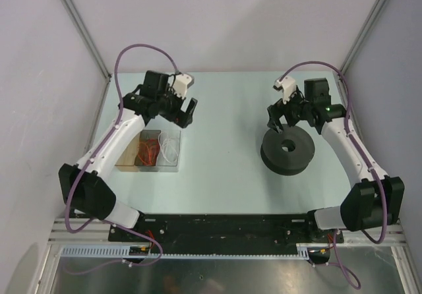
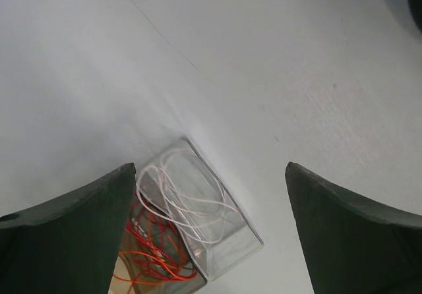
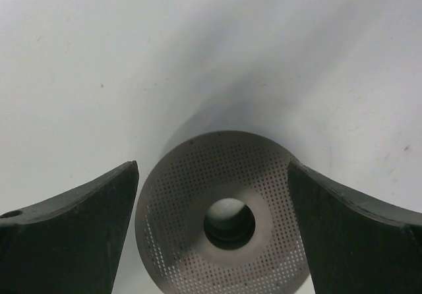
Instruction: Wrap the cables
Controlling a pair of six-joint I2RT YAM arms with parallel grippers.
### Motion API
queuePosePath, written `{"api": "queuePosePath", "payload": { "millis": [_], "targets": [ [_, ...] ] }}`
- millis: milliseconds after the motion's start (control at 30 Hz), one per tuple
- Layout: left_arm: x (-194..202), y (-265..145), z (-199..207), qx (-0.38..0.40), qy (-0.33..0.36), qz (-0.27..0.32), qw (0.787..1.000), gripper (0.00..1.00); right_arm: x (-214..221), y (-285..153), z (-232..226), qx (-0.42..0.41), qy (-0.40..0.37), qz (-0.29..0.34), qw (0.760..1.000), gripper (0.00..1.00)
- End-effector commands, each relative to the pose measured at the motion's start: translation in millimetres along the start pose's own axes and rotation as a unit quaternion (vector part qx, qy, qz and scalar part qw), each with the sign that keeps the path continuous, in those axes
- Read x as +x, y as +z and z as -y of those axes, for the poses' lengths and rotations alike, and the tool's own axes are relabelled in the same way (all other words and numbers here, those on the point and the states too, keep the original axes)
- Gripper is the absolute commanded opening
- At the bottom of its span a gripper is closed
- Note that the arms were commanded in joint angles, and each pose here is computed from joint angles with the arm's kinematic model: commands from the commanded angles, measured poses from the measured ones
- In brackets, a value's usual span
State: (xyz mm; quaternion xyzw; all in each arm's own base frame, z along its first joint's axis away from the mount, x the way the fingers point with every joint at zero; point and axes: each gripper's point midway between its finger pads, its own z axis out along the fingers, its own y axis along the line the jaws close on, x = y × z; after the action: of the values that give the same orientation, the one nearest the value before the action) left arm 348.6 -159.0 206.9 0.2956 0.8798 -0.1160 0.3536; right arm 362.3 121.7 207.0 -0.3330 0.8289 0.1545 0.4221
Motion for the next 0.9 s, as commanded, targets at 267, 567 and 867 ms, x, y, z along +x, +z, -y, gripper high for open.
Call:
{"api": "queuePosePath", "payload": {
  "millis": [267,567,867],
  "targets": [
    [-112,-92,-25,-0.076,0.000,0.185,0.980,0.99,87,-69,5,0.009,-0.020,-0.185,0.983,0.81],
    [-128,-123,-33,-0.081,-0.047,0.259,0.961,0.99,134,-67,37,0.041,0.029,-0.243,0.969,0.10],
    [-110,-118,-31,-0.079,-0.067,0.263,0.959,0.99,134,-38,30,0.023,0.013,-0.234,0.972,0.00]
  ]
}}
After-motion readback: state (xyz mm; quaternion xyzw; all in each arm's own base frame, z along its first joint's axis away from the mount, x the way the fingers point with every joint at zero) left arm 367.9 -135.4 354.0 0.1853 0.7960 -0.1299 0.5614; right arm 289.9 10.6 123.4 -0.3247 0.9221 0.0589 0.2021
